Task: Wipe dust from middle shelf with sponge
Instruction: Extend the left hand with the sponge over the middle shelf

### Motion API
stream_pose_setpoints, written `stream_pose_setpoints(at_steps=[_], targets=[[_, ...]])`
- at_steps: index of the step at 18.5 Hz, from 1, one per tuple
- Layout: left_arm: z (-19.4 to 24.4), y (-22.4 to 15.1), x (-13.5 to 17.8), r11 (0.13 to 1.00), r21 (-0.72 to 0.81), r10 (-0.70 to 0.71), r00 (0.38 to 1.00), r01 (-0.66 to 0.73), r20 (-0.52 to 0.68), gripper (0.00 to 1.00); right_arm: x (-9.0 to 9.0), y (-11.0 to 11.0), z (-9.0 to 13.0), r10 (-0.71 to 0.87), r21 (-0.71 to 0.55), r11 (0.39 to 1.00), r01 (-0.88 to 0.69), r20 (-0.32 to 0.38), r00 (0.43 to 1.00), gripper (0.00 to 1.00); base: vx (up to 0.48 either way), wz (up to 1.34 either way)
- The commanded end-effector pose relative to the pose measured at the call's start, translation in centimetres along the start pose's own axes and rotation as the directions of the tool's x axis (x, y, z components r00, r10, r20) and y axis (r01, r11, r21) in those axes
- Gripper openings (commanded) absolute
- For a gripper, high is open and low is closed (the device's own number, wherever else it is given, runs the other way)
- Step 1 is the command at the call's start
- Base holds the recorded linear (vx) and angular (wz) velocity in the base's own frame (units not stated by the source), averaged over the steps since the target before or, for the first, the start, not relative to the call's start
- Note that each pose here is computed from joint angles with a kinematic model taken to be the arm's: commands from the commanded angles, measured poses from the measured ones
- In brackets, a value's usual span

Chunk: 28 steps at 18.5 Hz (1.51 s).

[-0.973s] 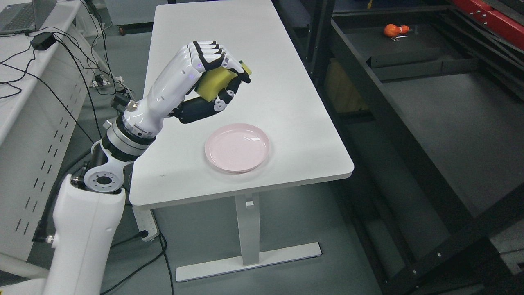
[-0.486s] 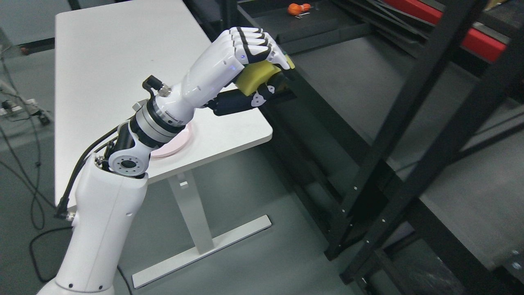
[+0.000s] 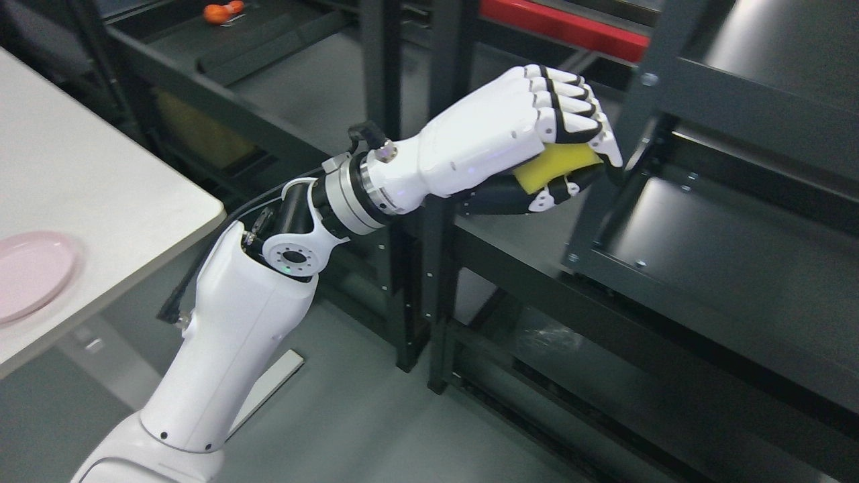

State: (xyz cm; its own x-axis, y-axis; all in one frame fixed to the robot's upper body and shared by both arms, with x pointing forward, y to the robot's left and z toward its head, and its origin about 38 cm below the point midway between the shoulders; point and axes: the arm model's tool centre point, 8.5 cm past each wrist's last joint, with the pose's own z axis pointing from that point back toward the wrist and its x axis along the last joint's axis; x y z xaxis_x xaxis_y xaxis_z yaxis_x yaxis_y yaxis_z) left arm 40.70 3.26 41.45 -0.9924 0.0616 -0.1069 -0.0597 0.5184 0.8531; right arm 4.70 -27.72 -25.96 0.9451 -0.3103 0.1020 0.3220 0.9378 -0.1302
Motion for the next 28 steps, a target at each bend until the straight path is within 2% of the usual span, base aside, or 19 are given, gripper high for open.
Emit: stream_pose_setpoints(at_steps=[1,6,9,12,16,17,19,21,26,28], targets=[[-5.3,-4.1,0.7,0.983,-0.181,0.053,0.993,-0.034,0.104,0.00,0.2,-1.0,-0.1,0.003,-0.014,1.000,-0.004,-0.050,0.999,1.00,-0.165,-1.03],[-10.1,1.0,-0.5,0.956,-0.260,-0.090,0.981,0.134,0.174,0.00,0.2,-1.0,-0.1,0.003,-0.014,1.000,-0.004,-0.050,0.999,1.00,-0.117,-0.91],[-13.9,4.6,0.0,0.889,-0.331,-0.239,0.938,0.316,0.252,0.00,0.2,-1.0,-0.1,0.003,-0.014,1.000,-0.004,-0.050,0.999,1.00,-0.019,-0.63],[-16.0,5.5,0.9,0.833,-0.370,-0.306,0.899,0.413,0.314,0.00,0.2,-1.0,-0.1,0.003,-0.014,1.000,-0.004,-0.050,0.999,1.00,0.024,-0.36],[-17.7,5.2,1.6,0.672,-0.452,-0.428,0.805,0.587,0.410,0.00,0.2,-1.0,-0.1,0.003,-0.016,1.000,-0.004,-0.050,0.999,1.00,0.020,-0.05],[-17.6,4.3,1.1,0.579,-0.493,-0.476,0.760,0.649,0.442,0.00,0.2,-1.0,-0.1,0.003,-0.014,1.000,-0.004,-0.050,0.999,1.00,0.000,0.00],[-16.5,3.3,-1.0,0.498,-0.561,-0.508,0.747,0.661,0.430,0.00,0.2,-1.0,-0.1,0.003,-0.014,1.000,-0.004,-0.050,0.999,1.00,0.000,0.00],[-15.0,2.1,-3.3,0.468,-0.631,-0.498,0.774,0.619,0.391,0.00,0.2,-1.0,-0.1,0.003,-0.014,1.000,-0.004,-0.050,0.999,1.00,0.000,0.00],[-14.5,2.4,-4.5,0.463,-0.648,-0.512,0.779,0.604,0.361,0.00,0.2,-1.0,-0.1,0.003,-0.014,1.000,-0.004,-0.050,0.999,1.00,0.000,0.00],[-13.9,2.3,-5.4,0.435,-0.670,-0.529,0.772,0.602,0.351,0.00,0.2,-1.0,-0.1,0.003,-0.014,1.000,-0.004,-0.050,0.999,1.00,0.000,0.00]])
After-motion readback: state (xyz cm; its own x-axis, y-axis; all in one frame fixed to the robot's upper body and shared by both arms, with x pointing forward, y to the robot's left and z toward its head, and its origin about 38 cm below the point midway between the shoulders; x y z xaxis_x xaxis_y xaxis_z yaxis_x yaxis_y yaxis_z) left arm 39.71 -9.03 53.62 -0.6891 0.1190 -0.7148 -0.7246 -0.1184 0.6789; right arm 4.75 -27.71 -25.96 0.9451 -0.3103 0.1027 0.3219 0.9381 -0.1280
